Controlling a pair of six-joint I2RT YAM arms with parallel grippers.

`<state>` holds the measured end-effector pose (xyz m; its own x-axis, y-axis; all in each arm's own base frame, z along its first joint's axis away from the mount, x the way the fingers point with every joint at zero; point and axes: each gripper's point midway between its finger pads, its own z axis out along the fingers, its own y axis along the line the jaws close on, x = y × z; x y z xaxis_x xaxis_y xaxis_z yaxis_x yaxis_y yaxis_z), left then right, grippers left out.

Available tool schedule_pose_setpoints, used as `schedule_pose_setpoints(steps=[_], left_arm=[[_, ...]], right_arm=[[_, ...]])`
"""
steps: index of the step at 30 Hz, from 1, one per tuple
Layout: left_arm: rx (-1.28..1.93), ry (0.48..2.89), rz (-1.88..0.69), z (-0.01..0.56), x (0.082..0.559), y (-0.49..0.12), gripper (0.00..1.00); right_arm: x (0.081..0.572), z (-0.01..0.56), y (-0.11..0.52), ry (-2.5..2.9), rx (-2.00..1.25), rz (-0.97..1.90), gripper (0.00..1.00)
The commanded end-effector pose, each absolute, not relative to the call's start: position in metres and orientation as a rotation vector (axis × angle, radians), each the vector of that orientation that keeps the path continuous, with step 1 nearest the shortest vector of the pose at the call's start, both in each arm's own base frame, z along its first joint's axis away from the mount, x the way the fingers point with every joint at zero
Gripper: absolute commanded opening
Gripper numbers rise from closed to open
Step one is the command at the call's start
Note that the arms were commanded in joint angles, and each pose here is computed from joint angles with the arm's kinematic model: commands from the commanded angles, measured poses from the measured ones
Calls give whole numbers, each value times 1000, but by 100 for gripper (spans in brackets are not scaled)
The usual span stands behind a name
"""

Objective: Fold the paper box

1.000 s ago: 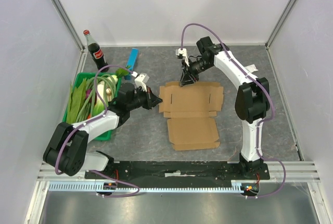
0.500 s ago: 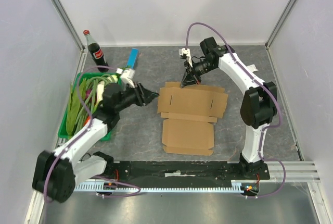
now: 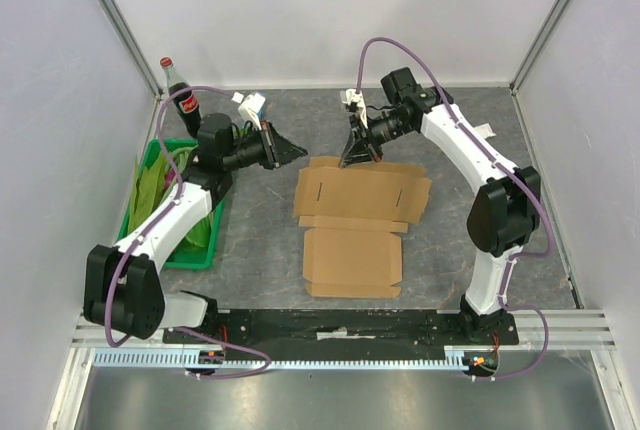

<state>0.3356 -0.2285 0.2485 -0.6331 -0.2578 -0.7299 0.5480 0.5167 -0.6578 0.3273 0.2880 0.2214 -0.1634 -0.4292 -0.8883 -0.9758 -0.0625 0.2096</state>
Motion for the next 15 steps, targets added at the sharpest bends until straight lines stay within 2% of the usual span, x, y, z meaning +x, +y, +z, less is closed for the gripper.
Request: schedule_pose_setpoints(steps=[1, 15], left_arm=[[437, 1865, -1239, 266, 322, -246, 14], [515, 1887, -1231, 261, 305, -283, 11]], right_arm=[[324, 241, 296, 1553, -1514, 1212, 0], [320, 245, 305, 1546, -1499, 1199, 0]])
